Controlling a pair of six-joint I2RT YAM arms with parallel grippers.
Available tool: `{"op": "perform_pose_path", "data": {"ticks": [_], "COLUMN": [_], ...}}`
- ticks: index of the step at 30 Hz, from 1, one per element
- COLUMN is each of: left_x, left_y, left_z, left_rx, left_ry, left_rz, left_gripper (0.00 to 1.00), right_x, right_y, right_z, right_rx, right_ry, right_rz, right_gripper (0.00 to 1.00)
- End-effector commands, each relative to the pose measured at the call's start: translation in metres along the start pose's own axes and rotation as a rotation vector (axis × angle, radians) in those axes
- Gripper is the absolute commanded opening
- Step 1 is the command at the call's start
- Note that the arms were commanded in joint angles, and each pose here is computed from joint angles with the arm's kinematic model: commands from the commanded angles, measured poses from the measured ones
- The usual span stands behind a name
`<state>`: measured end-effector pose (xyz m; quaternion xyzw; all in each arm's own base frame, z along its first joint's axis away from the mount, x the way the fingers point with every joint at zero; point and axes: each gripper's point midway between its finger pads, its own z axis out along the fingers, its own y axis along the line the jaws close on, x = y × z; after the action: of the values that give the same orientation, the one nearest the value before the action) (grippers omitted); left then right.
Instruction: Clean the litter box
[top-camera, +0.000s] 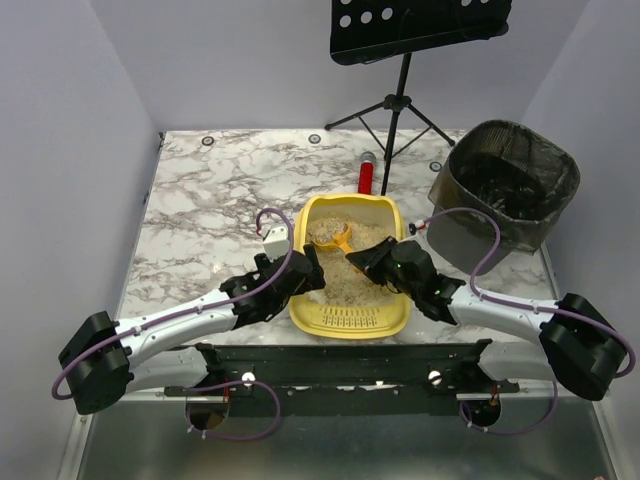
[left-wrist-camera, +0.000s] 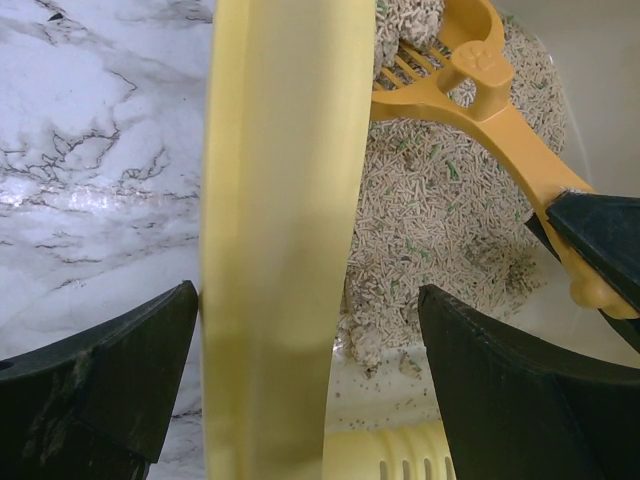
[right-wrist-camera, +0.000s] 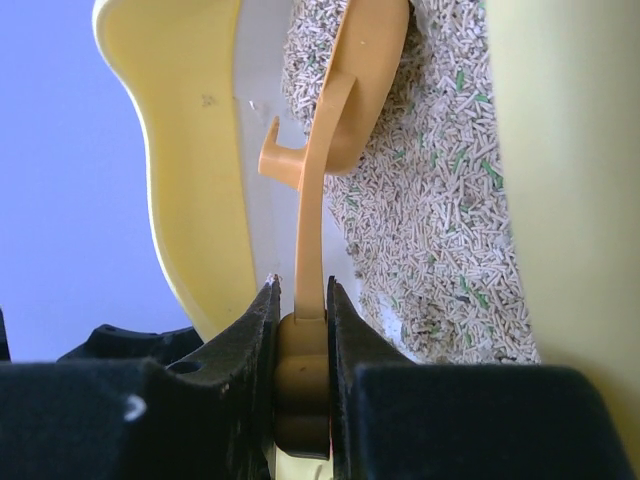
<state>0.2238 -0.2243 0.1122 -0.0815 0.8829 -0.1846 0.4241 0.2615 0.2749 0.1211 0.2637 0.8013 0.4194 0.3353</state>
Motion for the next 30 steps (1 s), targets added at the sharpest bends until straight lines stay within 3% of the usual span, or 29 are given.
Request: {"op": "perform_pose_path", "data": {"ticks": [1,16,30], "left_x": [0.002,-0.043,-0.053], "left_y": [-0.004,0.003,0.012], "left_z": [-0.003,-0.037,-0.047], "left_rx": [0.032,0.030,0.018], "left_ry": [0.009,-0.117,-0.160], "left_rz": [-0.035,-0.109,-0.119], "left_gripper": [0.99,0.99,0.99], "right_x": [-0.008,-0.013,-0.014], "right_y": [-0.034,-0.033,0.008], "right_z": [0.006,-0.020,-0.057], "right_rx": [0.039,0.021,-0.157], "right_ry": [-0.073,-0.105,-0.054], "right_rz": [-0.014,-0.021,-0.028], "right_gripper": [0.01,0.01,0.01]}}
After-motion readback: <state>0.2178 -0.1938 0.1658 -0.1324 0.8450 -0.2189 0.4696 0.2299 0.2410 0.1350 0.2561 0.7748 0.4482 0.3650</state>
